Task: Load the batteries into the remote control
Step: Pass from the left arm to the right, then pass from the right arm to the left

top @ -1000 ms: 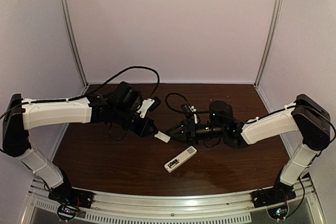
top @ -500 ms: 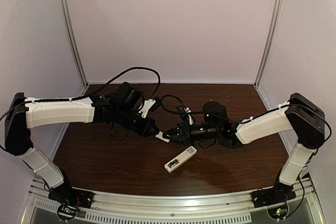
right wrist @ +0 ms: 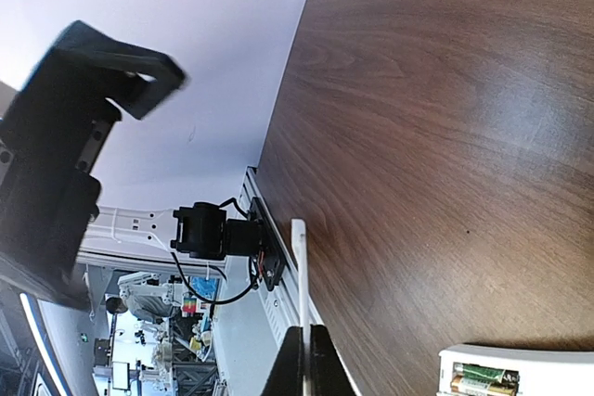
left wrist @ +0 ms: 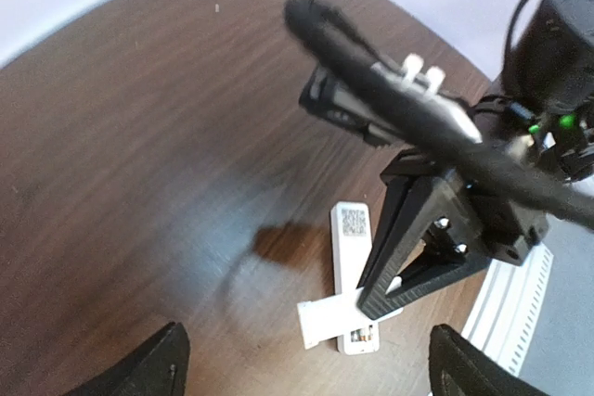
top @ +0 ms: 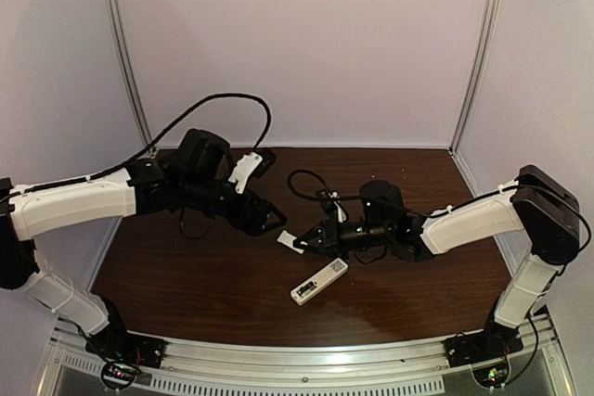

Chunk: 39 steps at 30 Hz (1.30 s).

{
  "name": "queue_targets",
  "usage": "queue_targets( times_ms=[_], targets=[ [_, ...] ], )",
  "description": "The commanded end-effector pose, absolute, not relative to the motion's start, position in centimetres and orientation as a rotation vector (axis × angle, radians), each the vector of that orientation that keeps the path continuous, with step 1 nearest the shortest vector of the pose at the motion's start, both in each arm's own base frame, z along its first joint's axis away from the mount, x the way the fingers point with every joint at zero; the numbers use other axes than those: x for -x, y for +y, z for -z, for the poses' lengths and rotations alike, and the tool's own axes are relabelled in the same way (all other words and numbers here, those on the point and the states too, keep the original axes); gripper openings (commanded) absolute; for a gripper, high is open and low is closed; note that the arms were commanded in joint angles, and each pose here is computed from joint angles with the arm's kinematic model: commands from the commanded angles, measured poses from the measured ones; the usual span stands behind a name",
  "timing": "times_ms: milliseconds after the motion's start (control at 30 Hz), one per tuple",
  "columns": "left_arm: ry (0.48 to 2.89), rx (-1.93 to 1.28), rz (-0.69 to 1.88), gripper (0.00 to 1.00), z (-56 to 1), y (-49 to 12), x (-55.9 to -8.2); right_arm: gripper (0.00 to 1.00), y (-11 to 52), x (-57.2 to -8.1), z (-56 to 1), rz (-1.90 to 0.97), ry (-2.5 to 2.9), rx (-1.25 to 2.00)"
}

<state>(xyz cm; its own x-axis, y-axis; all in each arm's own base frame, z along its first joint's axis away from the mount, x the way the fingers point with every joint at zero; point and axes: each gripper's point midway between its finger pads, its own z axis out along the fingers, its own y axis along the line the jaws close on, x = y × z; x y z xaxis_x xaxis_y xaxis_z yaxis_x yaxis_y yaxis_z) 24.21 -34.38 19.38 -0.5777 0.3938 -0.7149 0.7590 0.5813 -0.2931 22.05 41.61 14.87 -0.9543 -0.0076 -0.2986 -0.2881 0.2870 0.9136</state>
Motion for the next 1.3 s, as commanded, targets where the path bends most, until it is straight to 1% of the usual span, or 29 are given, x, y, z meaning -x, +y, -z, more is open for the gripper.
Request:
queue_targets(
  times_ms=[0,33,167,233,333,367,533,700,1067,1267],
  targets=[
    [1.944,-1.021,0.662,0.89,-23.0,-32.7,-24.1,0.0,40.4,-21.7,-15.9,-1.692,2.303,0.3],
    [1.902,-1.048,0.619,0.84,-23.0,-32.3,-23.8,0.0,40.3,-21.6,-16.1,-1.692,2.304,0.304],
    [1.668,-1.227,0.362,0.7,-22.9,-32.2,-21.2,0.0,40.2,-21.0,-16.9,-1.761,2.303,0.274],
    [1.55,-1.309,0.215,0.6,-22.7,-32.7,-19.8,0.0,40.2,-20.8,-17.3,-1.805,2.303,0.245],
    [1.465,-1.358,0.045,0.45,-22.7,-33.1,-19.1,0.0,40.0,-20.6,-17.7,-1.856,2.303,0.186],
    [1.447,-1.368,0.012,0.43,-22.8,-33.2,-19.1,0.0,39.9,-20.5,-17.8,-1.866,2.307,0.16],
    [1.355,-1.49,-0.066,0.39,-21.9,-34.5,-17.7,0.0,39.7,-20.1,-18.6,-1.925,2.293,0.105],
    [1.341,-1.612,-0.117,0.33,-19.0,-36.1,-17.1,0.01,40.1,-19.4,-19.2,-1.968,2.292,0.101],
    [1.316,-1.543,-0.171,0.3,-19.4,-37.4,-17.6,0.01,40.5,-18.6,-18.9,-1.973,2.315,0.094],
    [1.287,-1.57,-0.202,0.3,-18.7,-37.6,-17.7,0.01,40.7,-18.3,-19.4,-2.0,2.301,0.1]
  ],
)
